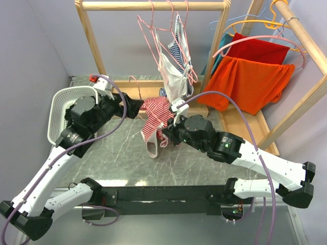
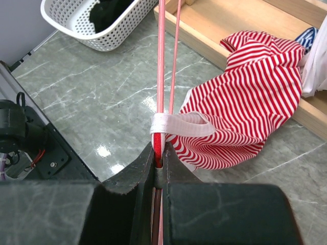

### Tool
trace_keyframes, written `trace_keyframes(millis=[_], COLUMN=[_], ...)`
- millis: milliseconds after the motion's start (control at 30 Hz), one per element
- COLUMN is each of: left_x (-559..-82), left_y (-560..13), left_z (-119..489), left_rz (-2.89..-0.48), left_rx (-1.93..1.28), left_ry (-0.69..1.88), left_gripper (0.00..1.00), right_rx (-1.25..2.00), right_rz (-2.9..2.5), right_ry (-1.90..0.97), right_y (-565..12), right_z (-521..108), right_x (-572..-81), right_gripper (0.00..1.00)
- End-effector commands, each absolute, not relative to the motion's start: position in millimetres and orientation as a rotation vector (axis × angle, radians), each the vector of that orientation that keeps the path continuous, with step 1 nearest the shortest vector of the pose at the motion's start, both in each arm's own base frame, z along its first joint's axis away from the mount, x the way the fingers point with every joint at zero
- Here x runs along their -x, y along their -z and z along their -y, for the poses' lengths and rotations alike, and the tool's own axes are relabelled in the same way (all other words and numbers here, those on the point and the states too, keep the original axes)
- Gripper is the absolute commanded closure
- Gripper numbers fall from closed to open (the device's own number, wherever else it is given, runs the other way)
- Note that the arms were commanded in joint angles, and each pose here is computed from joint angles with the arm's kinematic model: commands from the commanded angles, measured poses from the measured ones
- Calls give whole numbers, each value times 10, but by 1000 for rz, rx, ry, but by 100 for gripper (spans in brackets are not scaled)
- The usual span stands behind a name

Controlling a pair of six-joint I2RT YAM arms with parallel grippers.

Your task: Remove the tank top from the hanger

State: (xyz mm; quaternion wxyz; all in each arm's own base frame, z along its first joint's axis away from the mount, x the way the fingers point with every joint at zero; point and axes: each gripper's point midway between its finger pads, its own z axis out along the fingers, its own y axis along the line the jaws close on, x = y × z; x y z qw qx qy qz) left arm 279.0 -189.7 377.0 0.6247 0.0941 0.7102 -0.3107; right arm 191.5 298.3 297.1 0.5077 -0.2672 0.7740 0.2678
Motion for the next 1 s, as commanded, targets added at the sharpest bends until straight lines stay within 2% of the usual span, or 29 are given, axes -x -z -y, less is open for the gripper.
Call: trace_keyframes(millis=[0, 333, 367, 467, 500, 567, 600, 667, 800, 833, 967], left_x=[-2773, -2957, -2993, -3043, -3052, -3047, -3054, -3058, -3039, -3042, -3053], left_y=[-3840, -3882, -3867, -3855, -3850, -3864, -3873, -3868, -3916, -3935, -3930], left_z=[1987, 2141, 2162, 2199, 2205, 2194, 2177, 2154, 2164, 2157, 2125], left_rz=[-1578, -1545, -1550, -1564, -1568, -1566, -1565, -1576, -1578, -1576, -1587], left_rx=[-279, -272, -271, -265, -263, -250, -240, -224, -227, -222, -217], left_ry=[739, 774, 774, 775, 774, 773, 769, 759, 766, 764, 740], left_gripper=[1, 1, 6, 33, 52, 67, 81, 98, 99, 99, 99], right_rx=[568, 594, 593, 592, 593, 590, 589, 592, 602, 599, 573], right_rz=[-1767, -1757, -1760, -1756, -1755, -1758, -1756, -1758, -1764, -1764, -1772], right_ry=[-721, -743, -743, -747, -748, -742, -740, -737, -739, -742, -736], right_y=[-3412, -3461, -3454, -3460, -3456, -3443, -3446, -3434, -3386, -3387, -3363], right_z=[-2967, -2985, -2985, -2976, -2973, -2955, -2954, -2955, -2973, -2971, -2913], right_x=[-1932, -1885, -1887, -1879, -1872, -1874, -1877, -1882, -1873, -1874, -1873], right_gripper=[100, 100, 100, 100, 100, 100, 100, 100, 99, 93, 89])
